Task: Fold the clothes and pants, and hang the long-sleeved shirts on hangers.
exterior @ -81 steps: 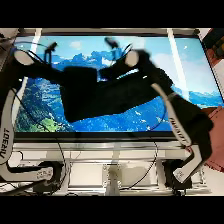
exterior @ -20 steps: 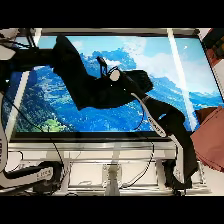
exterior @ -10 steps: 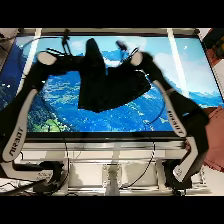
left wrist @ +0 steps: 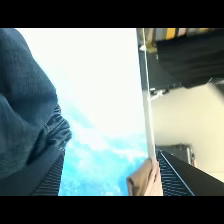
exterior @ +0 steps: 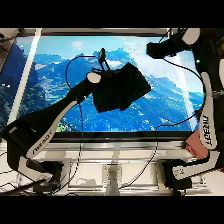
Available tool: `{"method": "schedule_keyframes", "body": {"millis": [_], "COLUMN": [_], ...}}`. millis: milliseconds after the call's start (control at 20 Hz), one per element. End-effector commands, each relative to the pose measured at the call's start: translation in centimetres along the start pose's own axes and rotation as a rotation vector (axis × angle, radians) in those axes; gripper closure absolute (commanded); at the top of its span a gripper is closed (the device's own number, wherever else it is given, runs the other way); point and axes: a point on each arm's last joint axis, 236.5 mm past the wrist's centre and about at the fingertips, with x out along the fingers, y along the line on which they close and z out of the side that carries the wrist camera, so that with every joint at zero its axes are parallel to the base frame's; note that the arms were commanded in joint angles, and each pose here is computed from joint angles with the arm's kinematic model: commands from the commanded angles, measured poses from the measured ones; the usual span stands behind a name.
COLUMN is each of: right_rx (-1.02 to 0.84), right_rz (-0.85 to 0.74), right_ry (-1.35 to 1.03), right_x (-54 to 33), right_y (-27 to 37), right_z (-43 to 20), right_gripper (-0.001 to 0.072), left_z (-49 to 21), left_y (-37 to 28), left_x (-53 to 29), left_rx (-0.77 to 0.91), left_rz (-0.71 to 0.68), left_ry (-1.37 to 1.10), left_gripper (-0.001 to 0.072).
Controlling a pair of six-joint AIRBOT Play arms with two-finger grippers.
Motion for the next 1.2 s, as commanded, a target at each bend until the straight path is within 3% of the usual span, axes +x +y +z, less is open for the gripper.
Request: {"method": "schedule_keyframes", "body": {"millis": [0,200,250,350,400,450,500,550,600,750,1000,1150], "right_rx": [0.001,0.106,0.109,0.148,0.188,0.233,0.249,0.243,0.23,0.209,0.188,0.179], "right_rz": [-0.106,-0.147,-0.077,0.214,0.356,0.446,0.466,0.452,0.42,0.385,0.354,0.334], "right_ry": [-0.013,0.143,0.213,0.306,0.316,0.31,0.305,0.294,0.274,0.233,0.236,0.242], "right_x": [-0.6,2.8,4.3,6.4,6.8,7.2,7.8,8.4,9.0,9.9,10.3,10.5], "right_y": [-5.0,-11.5,-11.7,-8.6,-6.7,-5.3,-5.1,-5.1,-5.4,-5.0,-5.3,-5.7], "right_z": [0.5,-3.5,-5.4,-7.8,-7.9,-7.6,-7.5,-7.3,-7.0,-6.2,-6.4,-6.6], "right_gripper": [0.0682,0.0684,0.0684,0.0683,0.0678,0.0606,0.0433,0.0302,0.0281,0.0276,0.0276,0.0277], "left_z": [-0.2,4.2,5.2,6.9,7.8,8.7,9.6,10.3,11.1,12.1,4.6,6.3], "left_y": [-0.7,-0.1,0.3,1.8,3.2,5.2,7.3,9.0,10.6,14.8,20.6,21.1], "left_x": [0.2,-2.7,-3.5,-4.9,-5.5,-6.2,-6.7,-7.1,-7.4,-6.9,-6.4,-7.4], "left_rx": [0.062,0.228,0.253,0.308,0.359,0.434,0.515,0.574,0.612,0.719,0.941,0.861], "left_rz": [-0.011,-0.019,-0.02,-0.017,0.019,0.085,0.159,0.221,0.282,0.428,0.565,0.721], "left_ry": [-0.018,-0.038,-0.034,-0.012,-0.01,-0.008,-0.001,0.001,-0.007,-0.011,0.361,0.296], "left_gripper": [0.0057,0.0072,0.0166,0.0428,0.0518,0.0641,0.0682,0.0683,0.0684,0.0687,0.0688,0.0687]}}
